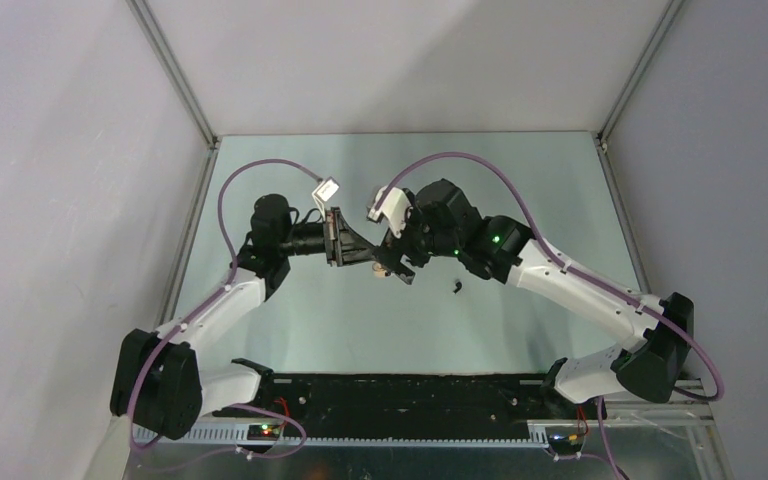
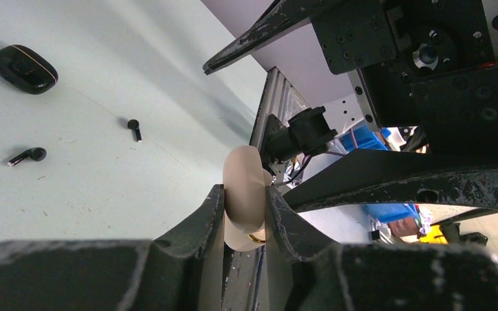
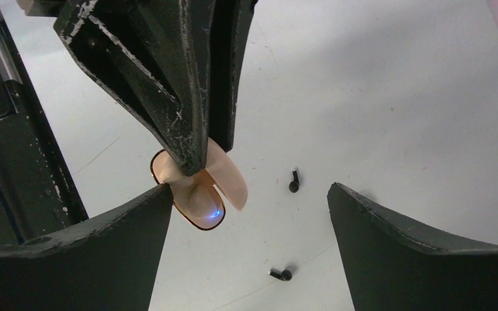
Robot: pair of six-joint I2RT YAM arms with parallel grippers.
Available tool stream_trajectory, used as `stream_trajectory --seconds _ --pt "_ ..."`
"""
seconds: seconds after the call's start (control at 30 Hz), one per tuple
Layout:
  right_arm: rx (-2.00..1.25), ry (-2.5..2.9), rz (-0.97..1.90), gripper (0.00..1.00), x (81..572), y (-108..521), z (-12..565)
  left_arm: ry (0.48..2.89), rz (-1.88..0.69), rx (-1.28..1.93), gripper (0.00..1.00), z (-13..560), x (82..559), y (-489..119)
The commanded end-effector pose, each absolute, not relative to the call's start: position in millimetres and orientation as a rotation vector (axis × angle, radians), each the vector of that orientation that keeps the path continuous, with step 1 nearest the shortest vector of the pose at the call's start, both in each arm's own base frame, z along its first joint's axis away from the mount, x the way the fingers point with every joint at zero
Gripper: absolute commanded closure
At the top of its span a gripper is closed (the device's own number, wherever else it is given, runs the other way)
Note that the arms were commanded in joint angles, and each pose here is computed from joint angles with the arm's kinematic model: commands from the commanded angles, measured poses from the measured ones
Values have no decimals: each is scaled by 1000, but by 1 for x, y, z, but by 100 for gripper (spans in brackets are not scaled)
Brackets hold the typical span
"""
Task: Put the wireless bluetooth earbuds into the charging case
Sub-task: Place the earbud in the charging case.
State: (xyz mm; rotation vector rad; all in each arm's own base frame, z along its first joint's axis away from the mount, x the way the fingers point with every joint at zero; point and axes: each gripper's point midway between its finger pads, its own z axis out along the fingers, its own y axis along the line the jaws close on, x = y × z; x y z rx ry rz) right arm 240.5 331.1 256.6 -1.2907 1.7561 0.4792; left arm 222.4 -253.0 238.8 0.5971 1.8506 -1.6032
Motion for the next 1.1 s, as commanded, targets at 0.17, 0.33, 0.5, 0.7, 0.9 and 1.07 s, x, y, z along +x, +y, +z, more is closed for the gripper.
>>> stream_trajectory --seconds 0.17,0.33,0.5,0.7,0.9,1.07 --pt "-1236 1697 453 6 252 328 284 1745 -1573 687 100 264 220 -254" --pt "-1329 1666 518 4 236 332 281 1747 -1569 685 100 264 222 -254" --pt "-1335 1667 568 4 227 334 283 1754 -1568 682 100 261 222 -254" --pt "-1307 1624 651 2 222 320 309 1765 -1535 672 100 255 227 -253" --pt "-1282 1715 761 1 215 285 307 1832 -1547 661 100 235 236 -256" --pt "-1379 1726 775 4 207 275 280 1829 -1590 709 100 235 237 -261"
